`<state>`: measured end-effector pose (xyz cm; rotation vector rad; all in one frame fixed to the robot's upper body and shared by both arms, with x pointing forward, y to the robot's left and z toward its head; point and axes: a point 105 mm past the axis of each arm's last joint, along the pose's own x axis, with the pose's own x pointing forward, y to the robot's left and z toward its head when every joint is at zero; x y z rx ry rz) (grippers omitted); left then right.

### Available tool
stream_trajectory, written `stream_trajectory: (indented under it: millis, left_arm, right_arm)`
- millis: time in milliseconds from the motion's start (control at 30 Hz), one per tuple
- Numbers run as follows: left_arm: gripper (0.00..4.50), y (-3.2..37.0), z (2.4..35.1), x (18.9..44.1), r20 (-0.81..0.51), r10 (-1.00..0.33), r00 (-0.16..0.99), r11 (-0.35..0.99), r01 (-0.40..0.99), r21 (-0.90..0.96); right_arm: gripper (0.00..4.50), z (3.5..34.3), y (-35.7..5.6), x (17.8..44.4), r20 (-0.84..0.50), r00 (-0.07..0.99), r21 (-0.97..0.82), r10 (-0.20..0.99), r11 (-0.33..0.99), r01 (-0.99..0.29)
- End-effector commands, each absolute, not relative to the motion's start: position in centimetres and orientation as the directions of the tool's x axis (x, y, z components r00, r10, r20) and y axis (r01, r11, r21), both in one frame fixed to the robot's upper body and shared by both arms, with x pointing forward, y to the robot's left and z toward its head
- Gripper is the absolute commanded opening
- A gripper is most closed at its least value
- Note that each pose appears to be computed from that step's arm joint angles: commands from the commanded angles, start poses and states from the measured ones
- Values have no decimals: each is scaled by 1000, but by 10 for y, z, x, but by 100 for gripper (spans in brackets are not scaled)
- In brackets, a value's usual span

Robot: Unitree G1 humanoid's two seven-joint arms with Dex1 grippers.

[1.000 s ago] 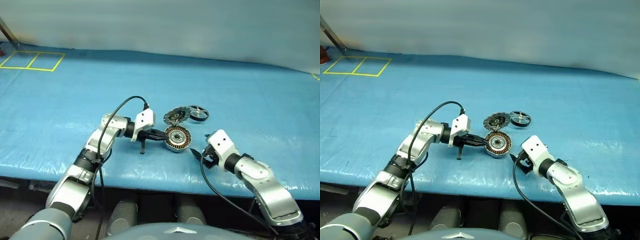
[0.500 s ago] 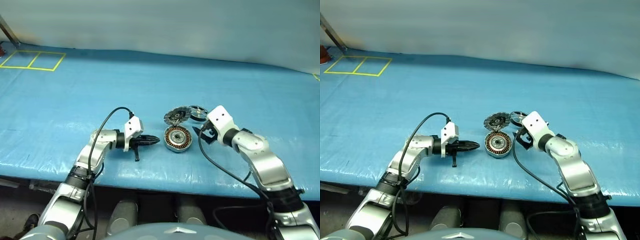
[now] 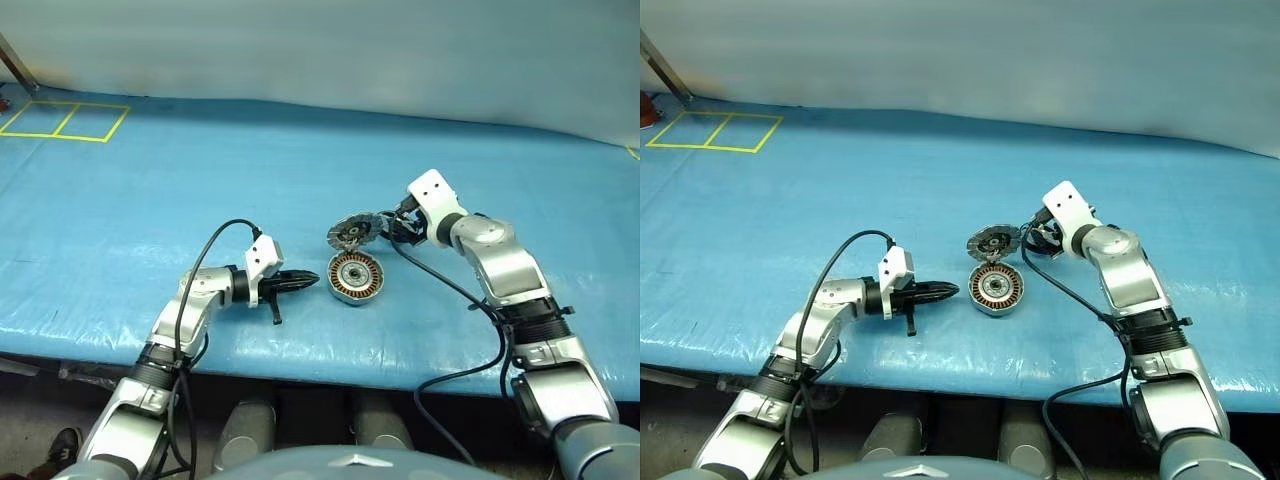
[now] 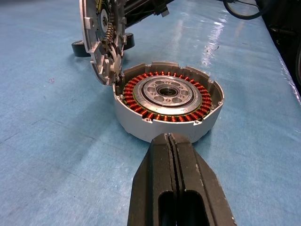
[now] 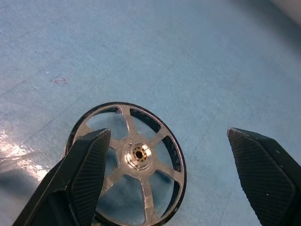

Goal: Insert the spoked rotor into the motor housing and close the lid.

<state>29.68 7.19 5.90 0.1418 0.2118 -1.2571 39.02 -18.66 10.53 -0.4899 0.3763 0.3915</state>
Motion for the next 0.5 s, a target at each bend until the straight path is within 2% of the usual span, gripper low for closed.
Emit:
stream_trajectory:
  millis: [33, 267, 500]
  left_arm:
    - [3, 72, 70, 297, -202, -930, 307, 307, 951, 35]
    - [3, 74, 68, 298, -211, -924, 320, 319, 947, 39]
    - [3, 74, 67, 300, -218, -920, 326, 325, 945, 40]
  right_arm:
    - [419, 111, -185, 392, -419, 863, -389, 281, 804, -450]
    - [419, 94, -184, 380, -465, 837, -368, 289, 797, -480]
    - [419, 96, -185, 372, -434, 859, -390, 271, 803, -450]
